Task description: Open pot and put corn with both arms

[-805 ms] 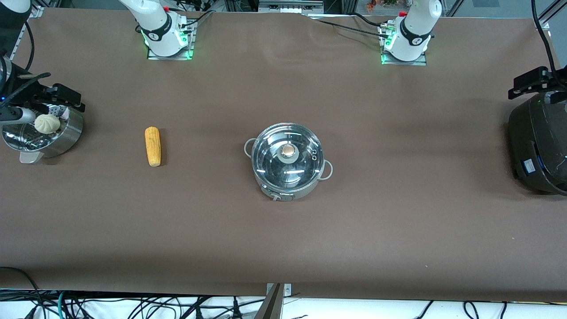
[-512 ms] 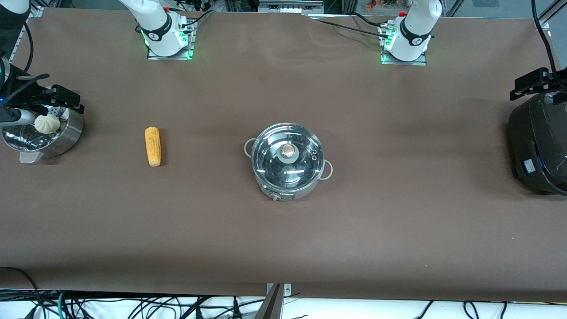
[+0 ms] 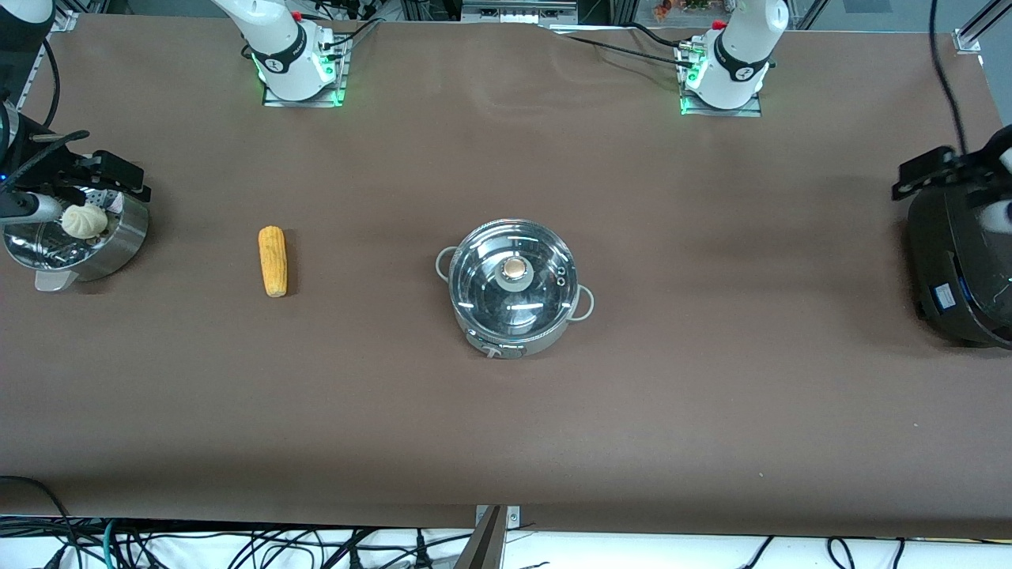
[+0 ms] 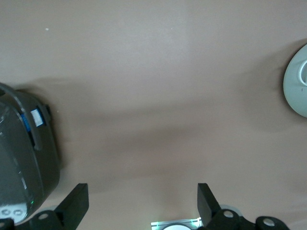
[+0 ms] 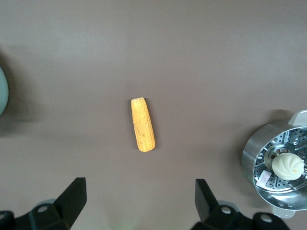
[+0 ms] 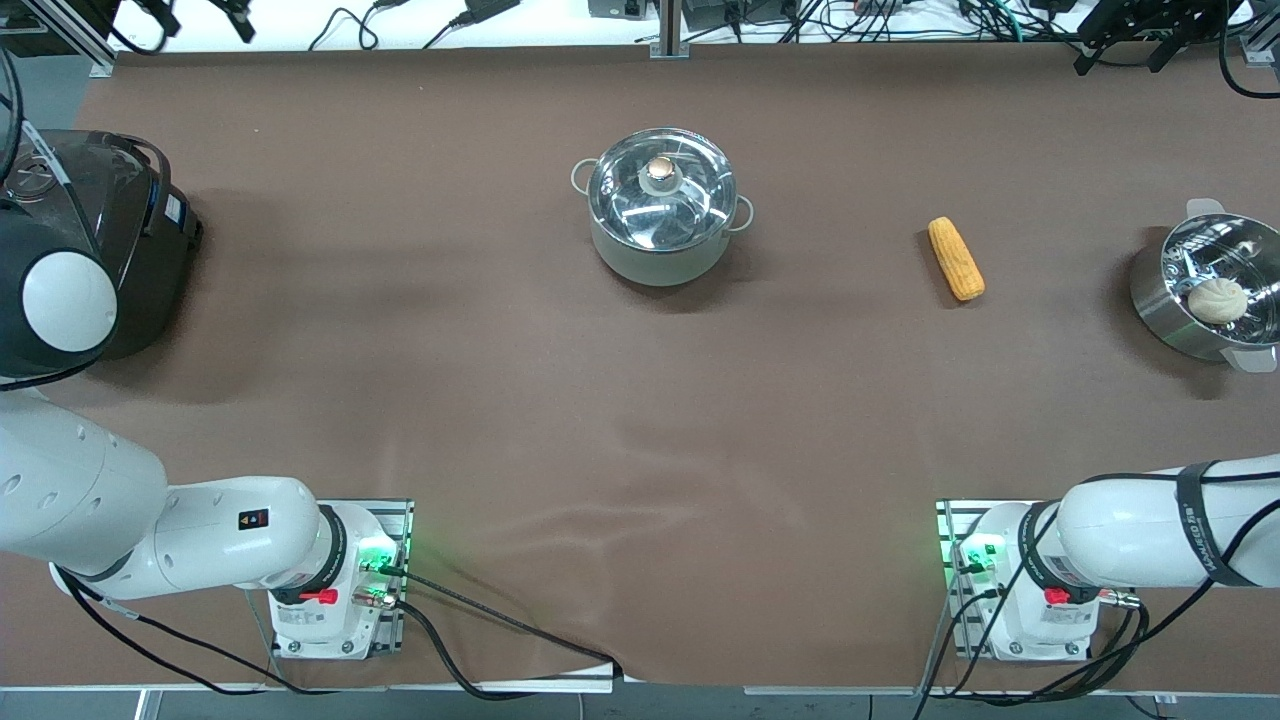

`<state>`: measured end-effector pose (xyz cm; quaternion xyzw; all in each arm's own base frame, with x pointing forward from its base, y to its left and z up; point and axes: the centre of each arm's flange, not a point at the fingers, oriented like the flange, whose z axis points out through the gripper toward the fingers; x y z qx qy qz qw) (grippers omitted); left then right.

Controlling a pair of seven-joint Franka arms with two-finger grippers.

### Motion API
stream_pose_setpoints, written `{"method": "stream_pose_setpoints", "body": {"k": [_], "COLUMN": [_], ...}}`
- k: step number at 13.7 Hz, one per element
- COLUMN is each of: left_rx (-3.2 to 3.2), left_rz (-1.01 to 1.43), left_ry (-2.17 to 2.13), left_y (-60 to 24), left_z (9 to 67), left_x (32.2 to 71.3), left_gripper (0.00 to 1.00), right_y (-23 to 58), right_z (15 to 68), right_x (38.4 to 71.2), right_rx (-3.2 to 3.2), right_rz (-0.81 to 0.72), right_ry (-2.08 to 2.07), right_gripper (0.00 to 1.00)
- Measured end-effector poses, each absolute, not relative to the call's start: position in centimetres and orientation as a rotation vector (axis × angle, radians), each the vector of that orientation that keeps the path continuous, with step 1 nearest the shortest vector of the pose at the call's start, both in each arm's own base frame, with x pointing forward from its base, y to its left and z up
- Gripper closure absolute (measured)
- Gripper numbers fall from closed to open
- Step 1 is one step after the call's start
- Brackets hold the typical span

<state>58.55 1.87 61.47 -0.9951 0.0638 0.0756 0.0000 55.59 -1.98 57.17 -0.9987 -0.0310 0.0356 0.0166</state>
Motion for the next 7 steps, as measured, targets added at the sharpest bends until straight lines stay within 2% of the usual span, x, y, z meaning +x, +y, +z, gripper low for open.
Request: {"method": "stream_pose_setpoints", "body": {"k": [7], "left_rx": [-3.116], "left_rz": [0.187], "left_ry": [0.213], "left_y": [1.2], "left_z": [59.3], "left_x": [57.4], "left_gripper": [0.00], "right_y": [-2.2], "right_z": [57.2], "right_x": [55.6], "right_rx": [-3.105], "right_rz": [0.113], "right_ry": [-0.091], "right_gripper": [0.00]}}
